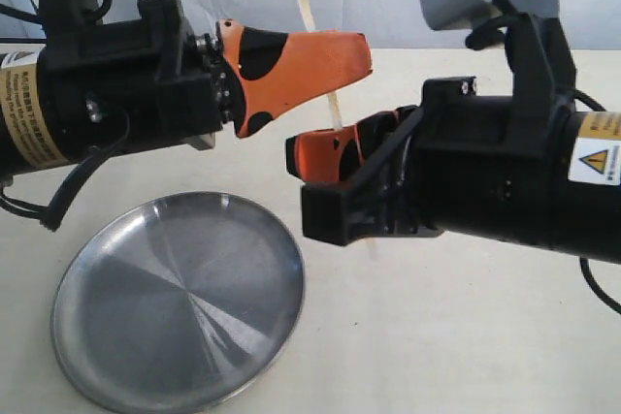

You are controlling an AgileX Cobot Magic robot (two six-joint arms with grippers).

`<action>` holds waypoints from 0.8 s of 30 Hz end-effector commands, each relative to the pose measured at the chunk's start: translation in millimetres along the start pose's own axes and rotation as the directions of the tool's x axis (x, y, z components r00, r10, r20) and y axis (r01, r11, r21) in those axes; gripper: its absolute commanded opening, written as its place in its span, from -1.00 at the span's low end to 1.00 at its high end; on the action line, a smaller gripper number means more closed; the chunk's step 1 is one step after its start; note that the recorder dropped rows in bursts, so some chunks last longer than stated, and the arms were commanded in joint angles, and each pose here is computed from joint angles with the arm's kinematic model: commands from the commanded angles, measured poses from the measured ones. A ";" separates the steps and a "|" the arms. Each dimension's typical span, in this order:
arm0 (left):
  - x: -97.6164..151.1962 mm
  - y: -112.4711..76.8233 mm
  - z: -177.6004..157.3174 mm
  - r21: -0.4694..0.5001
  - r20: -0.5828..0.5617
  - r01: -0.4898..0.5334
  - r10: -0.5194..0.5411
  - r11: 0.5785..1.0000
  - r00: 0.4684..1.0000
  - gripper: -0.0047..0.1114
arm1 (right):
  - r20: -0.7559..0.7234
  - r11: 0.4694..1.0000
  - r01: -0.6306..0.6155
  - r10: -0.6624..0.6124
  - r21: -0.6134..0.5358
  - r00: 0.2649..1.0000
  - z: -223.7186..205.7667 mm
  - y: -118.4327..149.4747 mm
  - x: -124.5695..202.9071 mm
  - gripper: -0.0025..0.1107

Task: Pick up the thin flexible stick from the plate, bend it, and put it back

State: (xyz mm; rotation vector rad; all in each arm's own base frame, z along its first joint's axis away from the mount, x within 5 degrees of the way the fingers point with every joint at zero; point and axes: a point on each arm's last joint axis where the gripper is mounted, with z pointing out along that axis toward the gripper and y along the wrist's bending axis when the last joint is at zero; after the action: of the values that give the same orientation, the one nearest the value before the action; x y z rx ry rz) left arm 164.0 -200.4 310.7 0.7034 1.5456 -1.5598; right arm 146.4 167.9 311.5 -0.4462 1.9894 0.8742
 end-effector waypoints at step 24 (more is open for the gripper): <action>11.1 3.3 0.9 -0.027 -0.077 -0.086 0.084 0.996 0.994 -0.91 | 0.010 0.995 -0.097 0.097 -0.030 0.995 -4.9 5.1 -6.9 -0.61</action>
State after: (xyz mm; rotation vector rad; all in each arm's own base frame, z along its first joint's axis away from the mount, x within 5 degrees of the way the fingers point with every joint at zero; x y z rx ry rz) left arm 162.4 -201.7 305.6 0.7735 1.5503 -1.4987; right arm 144.2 169.5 314.5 -0.4104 2.0197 0.9287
